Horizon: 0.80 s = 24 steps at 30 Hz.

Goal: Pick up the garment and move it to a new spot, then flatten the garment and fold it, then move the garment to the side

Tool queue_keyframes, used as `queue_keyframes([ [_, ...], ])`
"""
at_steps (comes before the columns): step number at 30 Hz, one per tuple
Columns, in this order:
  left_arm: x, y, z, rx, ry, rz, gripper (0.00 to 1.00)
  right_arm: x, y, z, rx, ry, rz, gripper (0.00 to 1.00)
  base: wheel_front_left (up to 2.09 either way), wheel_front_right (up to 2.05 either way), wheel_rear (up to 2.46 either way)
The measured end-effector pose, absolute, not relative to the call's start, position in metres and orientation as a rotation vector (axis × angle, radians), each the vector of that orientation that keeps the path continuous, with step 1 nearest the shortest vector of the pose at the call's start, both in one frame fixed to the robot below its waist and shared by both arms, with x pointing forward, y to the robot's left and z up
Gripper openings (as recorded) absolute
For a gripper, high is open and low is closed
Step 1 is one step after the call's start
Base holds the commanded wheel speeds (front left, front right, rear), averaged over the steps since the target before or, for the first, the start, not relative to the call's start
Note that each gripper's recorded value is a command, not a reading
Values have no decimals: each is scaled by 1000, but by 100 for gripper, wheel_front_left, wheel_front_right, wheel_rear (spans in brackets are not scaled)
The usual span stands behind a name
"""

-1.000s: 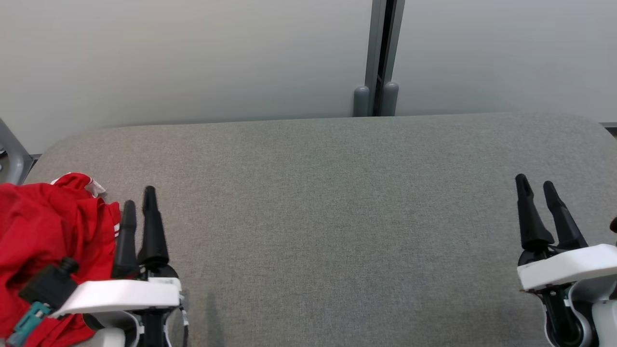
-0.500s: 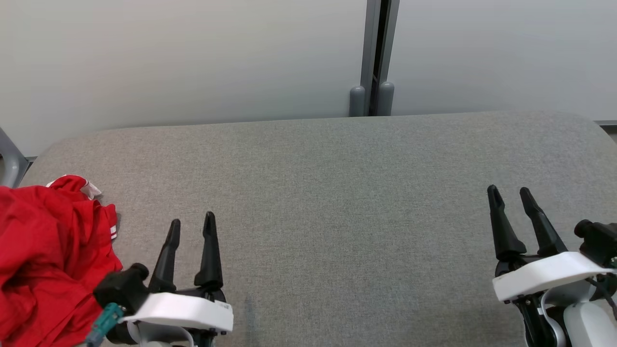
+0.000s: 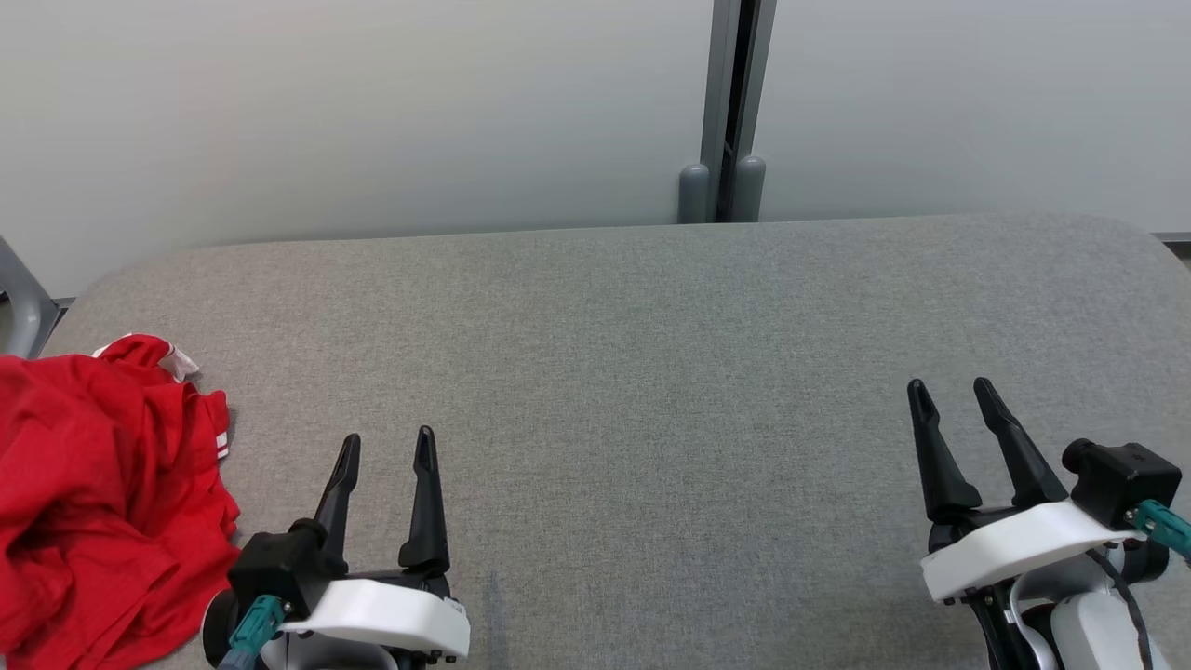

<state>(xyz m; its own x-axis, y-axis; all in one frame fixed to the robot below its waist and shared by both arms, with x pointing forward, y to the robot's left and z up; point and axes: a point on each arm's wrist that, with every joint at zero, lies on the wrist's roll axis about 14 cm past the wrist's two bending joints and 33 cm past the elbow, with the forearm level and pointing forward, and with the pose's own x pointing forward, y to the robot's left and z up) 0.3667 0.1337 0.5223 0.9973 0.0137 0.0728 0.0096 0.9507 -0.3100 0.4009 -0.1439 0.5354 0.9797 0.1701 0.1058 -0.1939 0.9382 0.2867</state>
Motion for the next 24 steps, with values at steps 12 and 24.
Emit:
queue_keyframes([
  [12,366,132,527,-230,-104,2,100,400,-135,533,236,-95,208,100,0,0,0],
  [24,365,135,519,-191,-91,6,100,399,-126,532,199,-110,230,100,0,0,0],
])
